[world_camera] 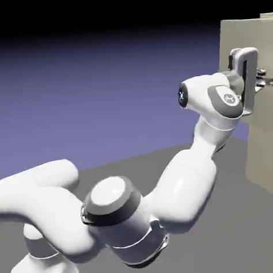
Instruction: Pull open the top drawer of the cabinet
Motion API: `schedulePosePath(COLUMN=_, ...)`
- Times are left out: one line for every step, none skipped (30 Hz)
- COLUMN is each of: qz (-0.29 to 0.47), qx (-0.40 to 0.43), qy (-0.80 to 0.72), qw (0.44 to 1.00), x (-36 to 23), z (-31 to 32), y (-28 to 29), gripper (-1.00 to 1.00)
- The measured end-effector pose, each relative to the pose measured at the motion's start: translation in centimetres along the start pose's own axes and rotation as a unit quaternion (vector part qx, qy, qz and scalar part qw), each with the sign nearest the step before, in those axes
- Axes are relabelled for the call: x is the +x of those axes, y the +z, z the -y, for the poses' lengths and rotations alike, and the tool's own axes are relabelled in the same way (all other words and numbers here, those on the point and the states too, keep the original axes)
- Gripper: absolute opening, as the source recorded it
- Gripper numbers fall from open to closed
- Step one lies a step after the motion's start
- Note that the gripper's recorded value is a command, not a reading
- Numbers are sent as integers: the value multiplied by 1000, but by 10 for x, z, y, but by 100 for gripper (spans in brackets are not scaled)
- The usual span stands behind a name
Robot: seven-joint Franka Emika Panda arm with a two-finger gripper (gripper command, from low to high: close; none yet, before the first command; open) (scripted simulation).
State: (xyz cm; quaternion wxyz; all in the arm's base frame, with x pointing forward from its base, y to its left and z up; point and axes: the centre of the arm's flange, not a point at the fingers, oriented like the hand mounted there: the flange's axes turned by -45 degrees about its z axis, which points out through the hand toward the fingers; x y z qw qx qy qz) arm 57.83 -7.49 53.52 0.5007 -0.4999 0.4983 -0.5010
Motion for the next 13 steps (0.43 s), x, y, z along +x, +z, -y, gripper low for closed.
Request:
schedulePosePath(qz=0, qx=0, qy=0, qw=1000, x=0, z=0, y=-10, gripper=-100)
schedulePosePath(qz=0, qx=0, qy=0, qw=1000, x=0, z=0, y=-20, gripper=-100)
schedulePosePath(qz=0, qx=0, qy=0, qw=1000, x=0, z=0, y=-30, gripper=-100)
schedulePosePath(qz=0, qx=-2, qy=2, qw=1000, x=0, z=-1, y=-31, gripper=-100)
schedulePosePath(qz=0, qx=-3, qy=2, qw=1000, x=0, z=-1, y=-28, gripper=-100)
schedulePosePath(qz=0, qx=-3, qy=3, qw=1000, x=0, z=-1, y=-26, gripper=-100)
schedulePosePath(qz=0, qx=-2, qy=2, qw=1000, x=0, z=-1, y=-25, gripper=-100)
schedulePosePath(qz=0, qx=-1, qy=1, qw=1000, x=0, z=-1, y=-26, gripper=-100)
schedulePosePath(qz=0, qx=0, qy=0, qw=1000, x=0, z=0, y=-34, gripper=-100)
schedulePosePath(qz=-1, qx=-2, qy=2, qw=1000, x=2, z=0, y=-45, gripper=-100)
schedulePosePath(qz=-1, qx=-2, qy=2, qw=1000, x=1, z=0, y=-47, gripper=100)
schedulePosePath(qz=0, qx=-2, qy=1, qw=1000, x=1, z=0, y=-47, gripper=100)
schedulePosePath(qz=0, qx=-2, qy=1, qw=1000, x=1, z=0, y=-47, gripper=100)
